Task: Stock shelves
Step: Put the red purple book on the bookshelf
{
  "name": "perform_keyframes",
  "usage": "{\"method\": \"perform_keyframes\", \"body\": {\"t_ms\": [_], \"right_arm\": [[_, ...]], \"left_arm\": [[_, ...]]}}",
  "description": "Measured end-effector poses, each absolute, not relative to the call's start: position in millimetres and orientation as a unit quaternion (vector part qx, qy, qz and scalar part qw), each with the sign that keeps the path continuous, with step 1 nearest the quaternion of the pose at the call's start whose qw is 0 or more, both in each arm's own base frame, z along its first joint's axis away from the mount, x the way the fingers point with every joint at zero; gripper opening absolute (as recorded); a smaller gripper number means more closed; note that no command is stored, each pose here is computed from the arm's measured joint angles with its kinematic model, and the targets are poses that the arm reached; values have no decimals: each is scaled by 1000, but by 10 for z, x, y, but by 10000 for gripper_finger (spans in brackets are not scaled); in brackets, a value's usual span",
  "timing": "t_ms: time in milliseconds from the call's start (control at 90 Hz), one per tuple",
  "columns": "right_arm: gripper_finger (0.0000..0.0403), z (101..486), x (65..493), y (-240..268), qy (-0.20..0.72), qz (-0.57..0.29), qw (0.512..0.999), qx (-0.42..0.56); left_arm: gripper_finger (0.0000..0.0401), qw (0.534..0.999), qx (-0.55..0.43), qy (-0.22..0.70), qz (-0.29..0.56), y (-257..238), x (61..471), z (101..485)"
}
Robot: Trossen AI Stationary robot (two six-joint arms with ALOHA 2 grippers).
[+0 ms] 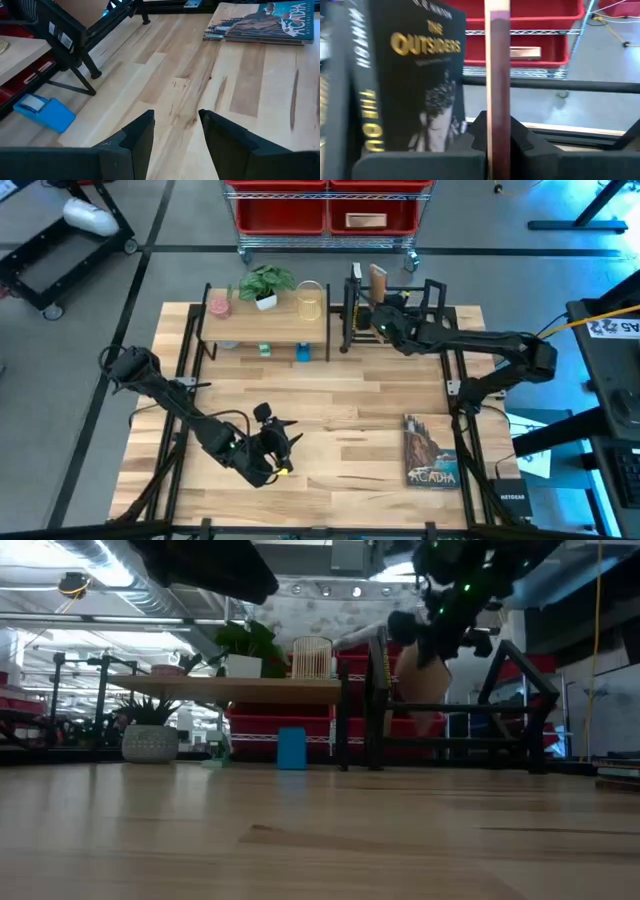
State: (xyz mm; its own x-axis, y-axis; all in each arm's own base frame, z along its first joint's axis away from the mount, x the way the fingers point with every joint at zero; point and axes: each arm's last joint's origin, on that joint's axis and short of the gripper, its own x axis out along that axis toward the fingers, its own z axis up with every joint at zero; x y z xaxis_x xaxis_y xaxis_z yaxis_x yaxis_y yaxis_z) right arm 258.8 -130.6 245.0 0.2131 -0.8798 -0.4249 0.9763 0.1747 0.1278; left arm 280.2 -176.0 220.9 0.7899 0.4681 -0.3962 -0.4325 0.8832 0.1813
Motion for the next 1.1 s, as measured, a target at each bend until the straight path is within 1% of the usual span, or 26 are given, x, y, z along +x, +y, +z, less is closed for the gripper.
{"method": "perform_keyframes", "body": {"t_ms": [89, 200, 378, 856, 1100], "right_arm": [[3, 2395, 2600, -1372, 130, -617, 751, 196], [3, 2387, 2607, -1427, 130, -607, 756, 205], [3, 2439, 2639, -1448, 116, -600, 769, 185], [3, 2525, 2677, -1496, 75, -608, 774, 163], [3, 2389, 2731, -1559, 94, -606, 773, 163]], "left_arm": [[153, 945, 40, 220, 238, -1760, 2802, 2209], [153, 945, 41, 220, 239, -1757, 2804, 2208], [153, 945, 40, 220, 239, -1757, 2803, 2211], [153, 945, 40, 220, 239, -1757, 2803, 2212], [153, 945, 38, 219, 238, -1759, 2804, 2214]]}}
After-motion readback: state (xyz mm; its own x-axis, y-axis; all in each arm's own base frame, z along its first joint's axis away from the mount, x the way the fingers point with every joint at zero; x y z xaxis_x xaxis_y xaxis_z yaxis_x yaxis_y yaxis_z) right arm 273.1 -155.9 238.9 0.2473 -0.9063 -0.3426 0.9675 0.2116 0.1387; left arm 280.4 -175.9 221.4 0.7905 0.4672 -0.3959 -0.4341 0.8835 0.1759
